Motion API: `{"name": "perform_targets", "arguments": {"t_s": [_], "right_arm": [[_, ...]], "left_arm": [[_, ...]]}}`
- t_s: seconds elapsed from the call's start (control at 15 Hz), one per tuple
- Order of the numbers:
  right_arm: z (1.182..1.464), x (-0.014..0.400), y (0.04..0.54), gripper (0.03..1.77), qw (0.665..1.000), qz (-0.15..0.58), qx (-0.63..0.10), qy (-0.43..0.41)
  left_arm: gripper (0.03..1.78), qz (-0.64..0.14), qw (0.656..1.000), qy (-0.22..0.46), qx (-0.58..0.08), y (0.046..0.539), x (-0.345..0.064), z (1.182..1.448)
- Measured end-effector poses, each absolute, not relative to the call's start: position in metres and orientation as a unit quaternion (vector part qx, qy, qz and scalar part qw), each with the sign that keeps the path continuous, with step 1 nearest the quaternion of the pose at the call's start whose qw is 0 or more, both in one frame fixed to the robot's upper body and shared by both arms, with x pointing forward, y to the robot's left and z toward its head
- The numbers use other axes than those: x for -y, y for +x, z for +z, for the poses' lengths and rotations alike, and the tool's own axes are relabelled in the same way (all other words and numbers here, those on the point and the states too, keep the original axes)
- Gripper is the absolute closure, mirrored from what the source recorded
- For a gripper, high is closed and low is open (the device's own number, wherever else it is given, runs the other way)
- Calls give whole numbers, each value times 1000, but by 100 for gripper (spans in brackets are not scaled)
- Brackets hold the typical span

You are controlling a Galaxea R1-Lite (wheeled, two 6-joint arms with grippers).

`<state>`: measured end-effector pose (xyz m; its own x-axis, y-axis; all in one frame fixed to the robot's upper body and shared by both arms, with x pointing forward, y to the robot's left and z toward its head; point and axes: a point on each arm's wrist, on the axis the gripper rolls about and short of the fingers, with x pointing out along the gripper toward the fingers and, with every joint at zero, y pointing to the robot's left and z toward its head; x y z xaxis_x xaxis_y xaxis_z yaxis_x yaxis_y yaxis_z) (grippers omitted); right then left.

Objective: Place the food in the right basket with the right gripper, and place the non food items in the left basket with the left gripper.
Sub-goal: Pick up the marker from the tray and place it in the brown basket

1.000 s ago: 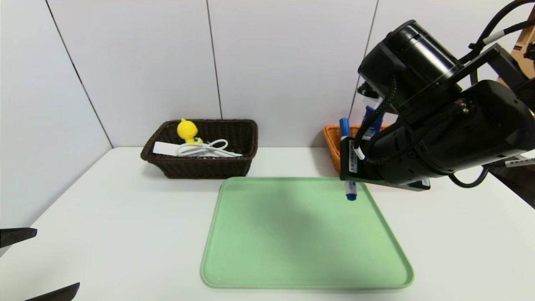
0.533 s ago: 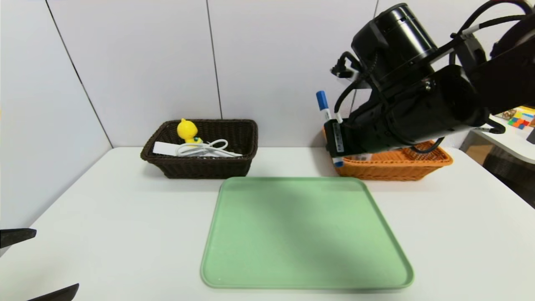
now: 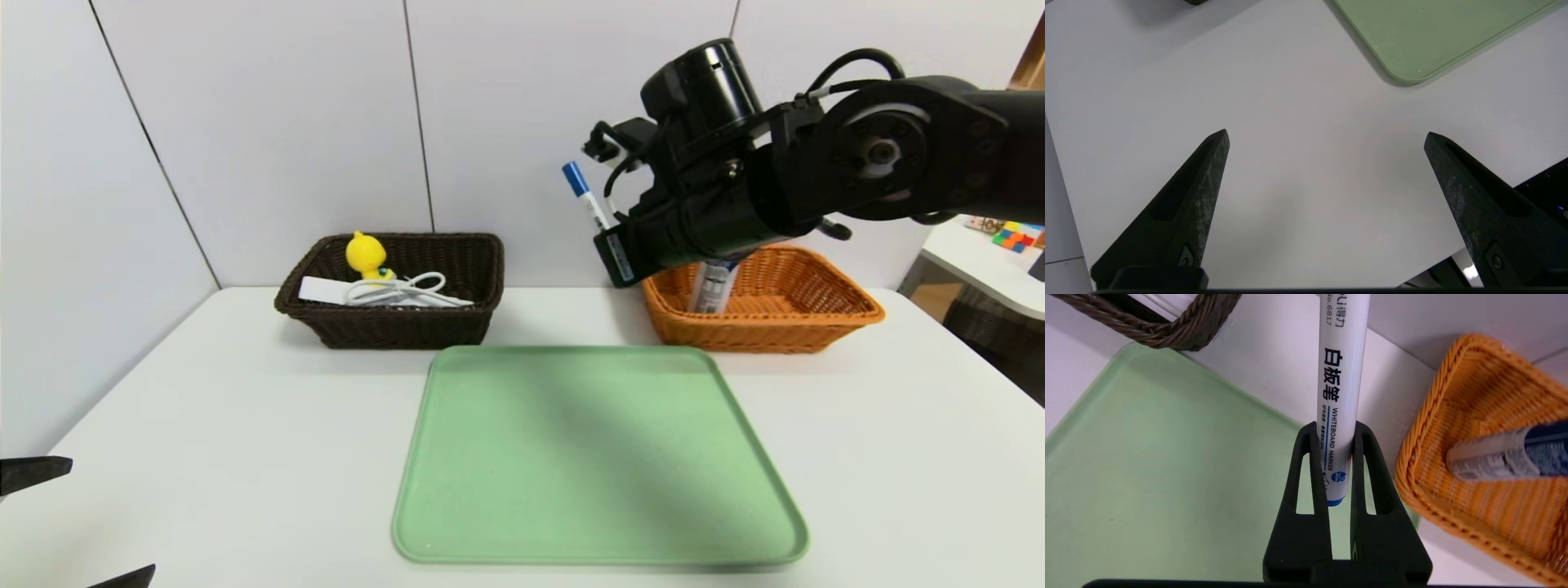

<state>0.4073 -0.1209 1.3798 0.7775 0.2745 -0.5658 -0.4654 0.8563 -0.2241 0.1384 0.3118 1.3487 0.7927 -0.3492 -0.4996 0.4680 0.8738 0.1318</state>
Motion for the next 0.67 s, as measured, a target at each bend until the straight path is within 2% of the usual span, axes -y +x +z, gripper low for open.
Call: {"name": "perform_targets", "arguments": {"t_s": [0.4,0.67], "right_arm": [[1370,93,436,162,920,234,-186,-253],[1366,63,441,162,929,247,-119,-249]], "left_arm": [[12,-217,937,126,-241,137,-313,1344],[12,-218,937,126,-241,135,-313,1342]]}}
